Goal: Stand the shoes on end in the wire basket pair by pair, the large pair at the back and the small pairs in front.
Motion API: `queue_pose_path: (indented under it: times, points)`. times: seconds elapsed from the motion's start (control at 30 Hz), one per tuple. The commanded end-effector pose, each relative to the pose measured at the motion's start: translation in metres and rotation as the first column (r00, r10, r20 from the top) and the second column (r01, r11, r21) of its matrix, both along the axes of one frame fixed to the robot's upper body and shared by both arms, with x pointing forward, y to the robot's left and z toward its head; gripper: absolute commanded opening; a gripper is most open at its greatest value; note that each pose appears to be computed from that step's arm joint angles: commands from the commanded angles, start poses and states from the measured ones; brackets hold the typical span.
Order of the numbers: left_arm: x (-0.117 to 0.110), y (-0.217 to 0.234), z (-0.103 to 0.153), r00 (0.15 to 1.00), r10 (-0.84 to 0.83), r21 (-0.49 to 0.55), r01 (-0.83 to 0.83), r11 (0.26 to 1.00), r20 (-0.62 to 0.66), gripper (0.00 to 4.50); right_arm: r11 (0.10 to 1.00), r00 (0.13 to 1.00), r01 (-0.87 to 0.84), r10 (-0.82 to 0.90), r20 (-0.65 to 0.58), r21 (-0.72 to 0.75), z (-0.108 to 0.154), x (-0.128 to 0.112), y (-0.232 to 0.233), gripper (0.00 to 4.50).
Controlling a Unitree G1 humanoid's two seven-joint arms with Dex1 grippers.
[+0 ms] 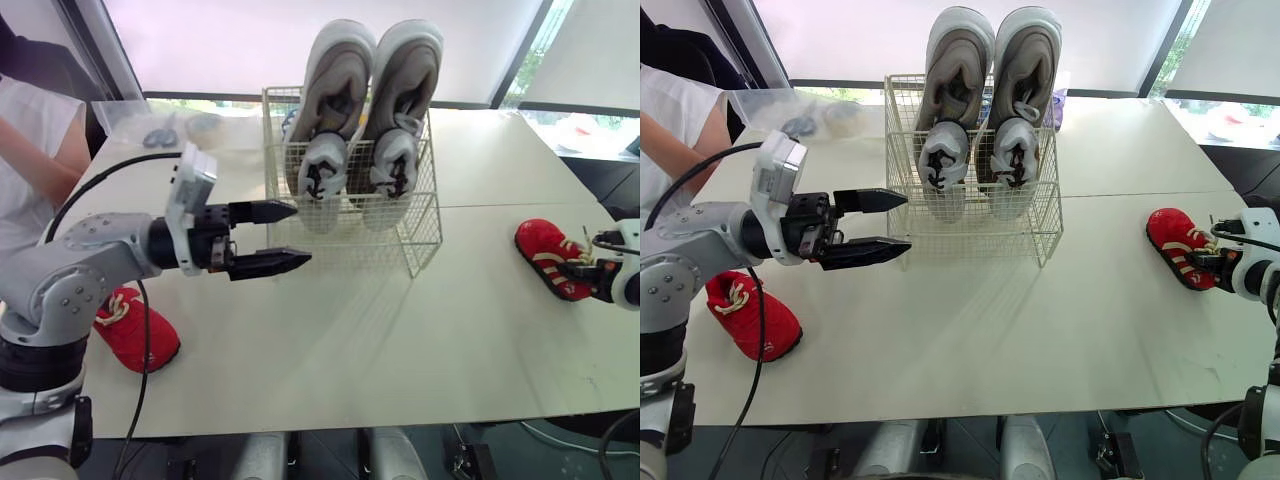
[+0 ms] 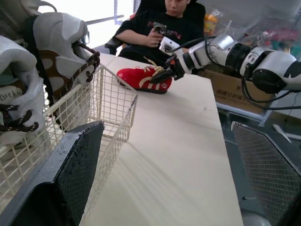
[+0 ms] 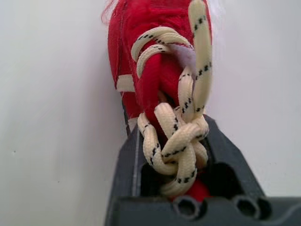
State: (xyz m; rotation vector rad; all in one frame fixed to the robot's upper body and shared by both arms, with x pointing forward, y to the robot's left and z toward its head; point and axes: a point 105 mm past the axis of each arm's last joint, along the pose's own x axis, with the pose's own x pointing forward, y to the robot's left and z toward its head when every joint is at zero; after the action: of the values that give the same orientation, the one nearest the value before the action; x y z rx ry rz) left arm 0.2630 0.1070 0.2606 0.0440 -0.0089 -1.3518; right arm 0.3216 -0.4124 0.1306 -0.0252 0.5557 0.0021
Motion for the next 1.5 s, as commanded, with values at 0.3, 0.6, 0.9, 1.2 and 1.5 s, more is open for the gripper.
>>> queue_pose_path:
  times: [0.3,0.6,0.9,1.2,1.5]
  points:
    - [0.016,0.013,0.042,0.999,0.036,-0.128,-0.036,0.991,-0.008,4.50,0.878,0.694,-0.173,0.430,0.577,-0.446,0.224,-0.004,0.093,0.33]
    - [0.026,0.011,0.078,0.996,-0.070,-0.214,0.055,0.975,-0.062,4.50,0.490,0.264,-0.313,0.868,0.420,-0.814,0.258,-0.046,0.235,0.33]
    - [0.028,0.006,0.089,0.985,-0.139,-0.245,0.111,0.963,-0.102,4.50,0.265,0.128,-0.255,0.962,0.239,-0.930,0.229,-0.043,0.277,0.33]
    - [0.036,-0.002,0.078,0.982,-0.135,-0.226,0.103,0.969,-0.131,4.50,0.177,-0.007,-0.266,0.983,0.185,-0.948,0.225,-0.054,0.309,0.33]
    - [0.045,-0.010,0.064,0.981,-0.115,-0.202,0.082,0.976,-0.155,3.16,0.126,-0.065,-0.289,0.986,0.151,-0.949,0.224,-0.057,0.324,0.33]
